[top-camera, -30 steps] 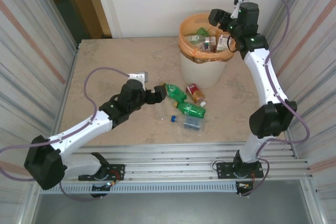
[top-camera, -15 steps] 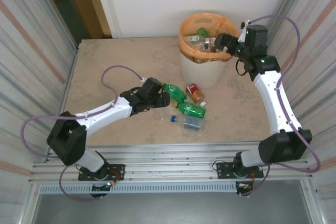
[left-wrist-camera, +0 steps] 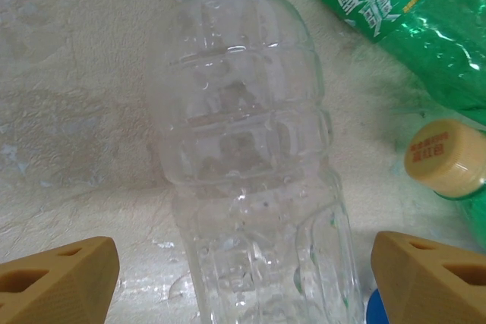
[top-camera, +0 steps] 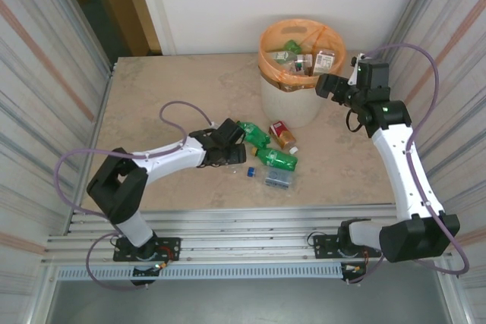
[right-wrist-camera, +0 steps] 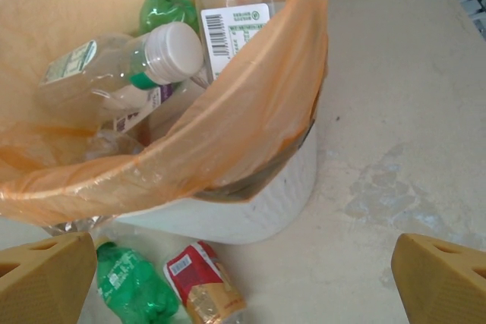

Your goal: Put the plastic bottles in the bin

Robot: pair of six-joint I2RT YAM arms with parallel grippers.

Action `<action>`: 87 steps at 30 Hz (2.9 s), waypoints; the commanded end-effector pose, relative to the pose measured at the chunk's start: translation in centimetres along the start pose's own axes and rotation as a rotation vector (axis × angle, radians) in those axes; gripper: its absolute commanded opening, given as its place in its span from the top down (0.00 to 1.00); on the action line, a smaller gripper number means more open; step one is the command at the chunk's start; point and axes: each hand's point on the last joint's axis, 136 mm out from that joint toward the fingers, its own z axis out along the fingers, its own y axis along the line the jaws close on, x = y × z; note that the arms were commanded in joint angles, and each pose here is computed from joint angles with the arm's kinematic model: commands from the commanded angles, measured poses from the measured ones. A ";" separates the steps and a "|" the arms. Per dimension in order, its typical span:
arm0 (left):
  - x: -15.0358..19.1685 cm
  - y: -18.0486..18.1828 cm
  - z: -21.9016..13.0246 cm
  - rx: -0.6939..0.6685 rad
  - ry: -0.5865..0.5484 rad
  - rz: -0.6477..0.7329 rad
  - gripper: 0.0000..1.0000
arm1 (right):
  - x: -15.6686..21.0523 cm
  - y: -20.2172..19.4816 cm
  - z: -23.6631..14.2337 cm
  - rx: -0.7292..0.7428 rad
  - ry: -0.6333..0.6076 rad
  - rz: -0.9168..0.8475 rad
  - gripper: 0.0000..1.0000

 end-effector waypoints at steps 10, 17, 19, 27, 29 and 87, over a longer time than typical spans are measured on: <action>0.2 0.7 2.1 -0.064 0.040 0.008 0.15 | 0.8 -1.0 -0.8 0.029 0.001 -0.015 0.02; 1.2 1.7 3.2 -0.109 0.085 0.002 0.19 | 0.7 -0.9 -1.0 0.025 -0.012 -0.009 0.02; 1.4 1.9 3.5 -0.118 0.095 0.002 0.23 | 0.7 -0.9 -0.9 0.024 -0.012 -0.008 0.02; 1.4 2.2 3.6 -0.129 0.102 0.002 0.36 | 0.6 -0.6 -0.6 0.007 -0.007 0.005 0.02; 1.4 2.2 3.6 -0.130 0.101 0.002 0.40 | 0.5 -0.5 -0.5 0.003 -0.006 0.008 0.02; -5.2 -8.3 -14.7 0.381 -0.657 0.604 0.53 | 7.7 20.6 -3.1 -0.814 0.473 -0.079 0.16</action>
